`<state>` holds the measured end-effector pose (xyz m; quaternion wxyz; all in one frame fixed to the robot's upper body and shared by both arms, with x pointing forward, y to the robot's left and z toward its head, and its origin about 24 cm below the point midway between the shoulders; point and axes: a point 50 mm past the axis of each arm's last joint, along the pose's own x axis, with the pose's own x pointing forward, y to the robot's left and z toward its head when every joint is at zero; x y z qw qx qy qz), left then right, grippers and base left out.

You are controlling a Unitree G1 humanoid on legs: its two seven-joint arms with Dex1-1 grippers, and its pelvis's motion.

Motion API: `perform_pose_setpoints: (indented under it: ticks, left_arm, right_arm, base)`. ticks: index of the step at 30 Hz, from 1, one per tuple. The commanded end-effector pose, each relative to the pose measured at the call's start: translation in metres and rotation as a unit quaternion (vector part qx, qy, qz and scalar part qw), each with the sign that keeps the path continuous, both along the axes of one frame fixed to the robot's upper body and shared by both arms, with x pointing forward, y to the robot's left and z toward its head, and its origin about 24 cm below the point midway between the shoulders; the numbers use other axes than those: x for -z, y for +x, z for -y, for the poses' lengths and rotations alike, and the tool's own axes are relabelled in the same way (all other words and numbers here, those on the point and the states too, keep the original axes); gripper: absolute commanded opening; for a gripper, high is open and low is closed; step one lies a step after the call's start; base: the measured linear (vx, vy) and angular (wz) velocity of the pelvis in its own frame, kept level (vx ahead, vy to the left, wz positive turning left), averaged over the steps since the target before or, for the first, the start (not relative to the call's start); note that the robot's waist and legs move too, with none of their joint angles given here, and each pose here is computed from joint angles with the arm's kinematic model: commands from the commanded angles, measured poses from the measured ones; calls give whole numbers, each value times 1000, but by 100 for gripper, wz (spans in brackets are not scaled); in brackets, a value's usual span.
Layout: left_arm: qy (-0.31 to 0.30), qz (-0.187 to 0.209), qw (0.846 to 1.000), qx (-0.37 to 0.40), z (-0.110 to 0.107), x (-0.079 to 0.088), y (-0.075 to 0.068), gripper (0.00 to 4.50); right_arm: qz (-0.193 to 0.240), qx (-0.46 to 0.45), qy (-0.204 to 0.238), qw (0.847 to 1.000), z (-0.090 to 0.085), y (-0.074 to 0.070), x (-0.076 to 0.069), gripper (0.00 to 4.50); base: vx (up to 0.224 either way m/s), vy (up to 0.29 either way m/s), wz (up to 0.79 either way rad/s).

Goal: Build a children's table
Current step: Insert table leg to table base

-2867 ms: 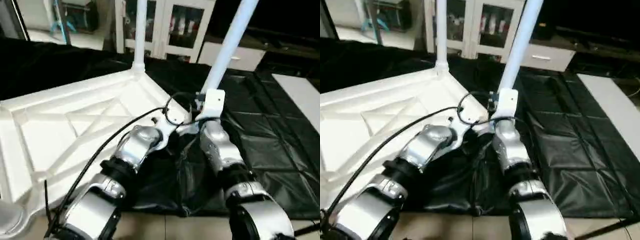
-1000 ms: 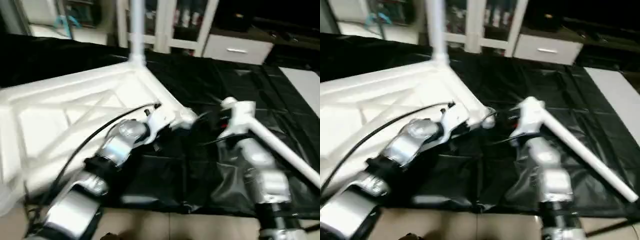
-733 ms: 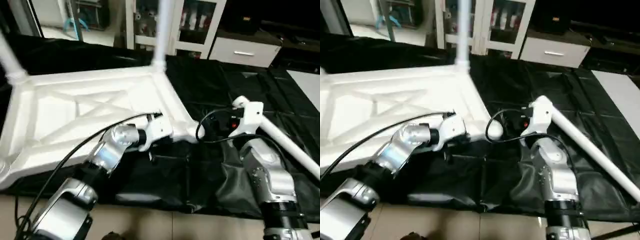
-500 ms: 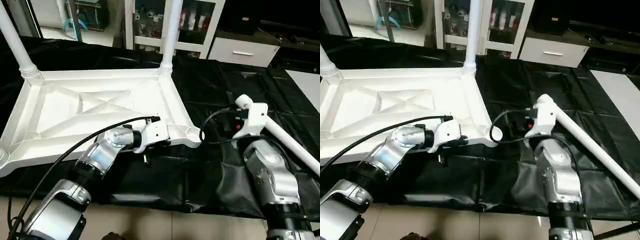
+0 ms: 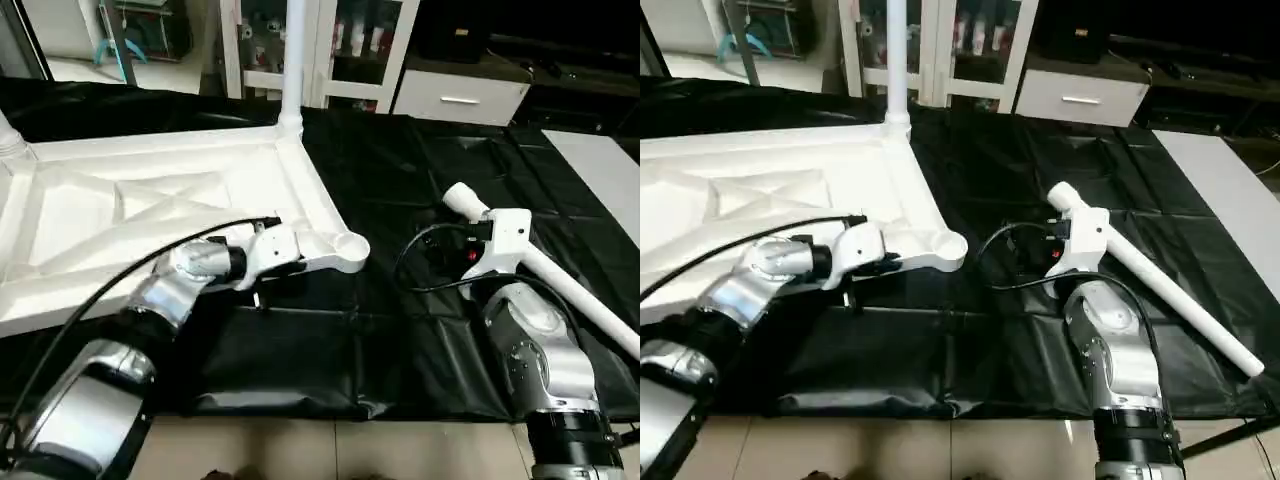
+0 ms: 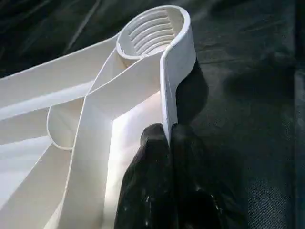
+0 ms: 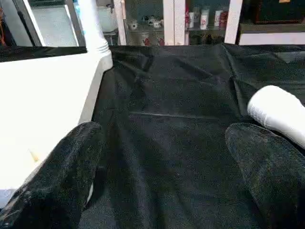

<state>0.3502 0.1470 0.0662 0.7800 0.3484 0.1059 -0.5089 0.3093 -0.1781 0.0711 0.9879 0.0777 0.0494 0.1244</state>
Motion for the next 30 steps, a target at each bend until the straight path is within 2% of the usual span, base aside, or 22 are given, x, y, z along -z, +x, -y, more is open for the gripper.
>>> perform_pose_setpoints:
  ticks: [1, 5, 6, 7, 10, 13, 15, 16, 17, 18, 19, 21, 23, 25, 27, 28, 29, 30]
  left_arm:
    - [8, 24, 999, 22, 0, -12, 4, 0]
    - [-16, 39, 999, 19, -1, -19, 6, 0]
    - [-26, 35, 999, 18, -2, -20, 5, 29]
    - [-41, 25, 999, 17, -2, -22, 5, 29]
    - [-92, 3, 996, 20, -2, -30, 2, 70]
    - [-136, 19, 990, 13, -2, -43, 3, 94]
    - [-200, 56, 978, -30, -5, -65, 9, 106]
    - [-202, 57, 977, -32, -5, -65, 9, 115]
    - [-236, 69, 966, -81, -12, -74, 14, 121]
    - [-259, 75, 953, -139, -19, -76, 17, 121]
    - [-275, 76, 941, -181, -24, -76, 18, 121]
    - [-306, 59, 926, -212, -24, -70, 9, 121]
    - [-321, 43, 924, -205, -18, -67, 1, 121]
    - [-333, 14, 926, -179, -3, -57, -17, 121]
    - [-332, 3, 928, -170, 5, -49, -27, 121]
    - [-341, 3, 917, -206, 7, -41, -31, 121]
    - [-342, 2, 915, -215, 7, -40, -31, 121]
    - [-353, 1, 898, -263, 5, -35, -33, 121]
  right_arm:
    - [-1, 4, 0, 1000, 3, 0, -2, 447]
    - [0, 4, 0, 1000, 3, 0, -3, 447]
    - [0, 4, 1, 1000, 3, 0, -3, 450]
    - [0, 5, 1, 1000, 4, -1, -2, 450]
    - [-1, 7, 2, 1000, 5, -3, -2, 450]
    - [1, 8, 3, 1000, 5, -4, -3, 450]
    - [9, 6, 1, 1000, 5, -5, -7, 450]
    - [9, 6, 1, 1000, 5, -5, -7, 450]
    - [16, 3, -2, 1000, 5, -5, -12, 450]
    - [19, 0, -16, 1000, 6, -5, -16, 450]
    - [20, -1, -29, 999, 7, -4, -18, 450]
    - [18, -1, -62, 998, 13, -2, -21, 450]
    - [15, 1, -76, 997, 17, 0, -21, 450]
    - [-2, 10, -110, 994, 31, 5, -20, 450]
    - [-17, 19, -136, 990, 43, 8, -19, 450]
    - [-25, 36, -142, 989, 56, 13, -20, 450]
    - [-24, 37, -141, 989, 56, 13, -21, 450]
    - [-21, 44, -127, 991, 58, 14, -24, 450]
  base:
    - [0, 0, 0]
    - [0, 0, 0]
    - [0, 0, 0]
    - [0, 0, 0]
    - [0, 0, 0]
    - [0, 0, 0]
    - [0, 0, 0]
    - [0, 0, 0]
    - [0, 0, 0]
    - [0, 0, 0]
    - [0, 0, 0]
    - [0, 0, 0]
    - [0, 0, 0]
    - [0, 0, 0]
    - [0, 0, 0]
    - [0, 0, 0]
    - [0, 0, 0]
    - [0, 0, 0]
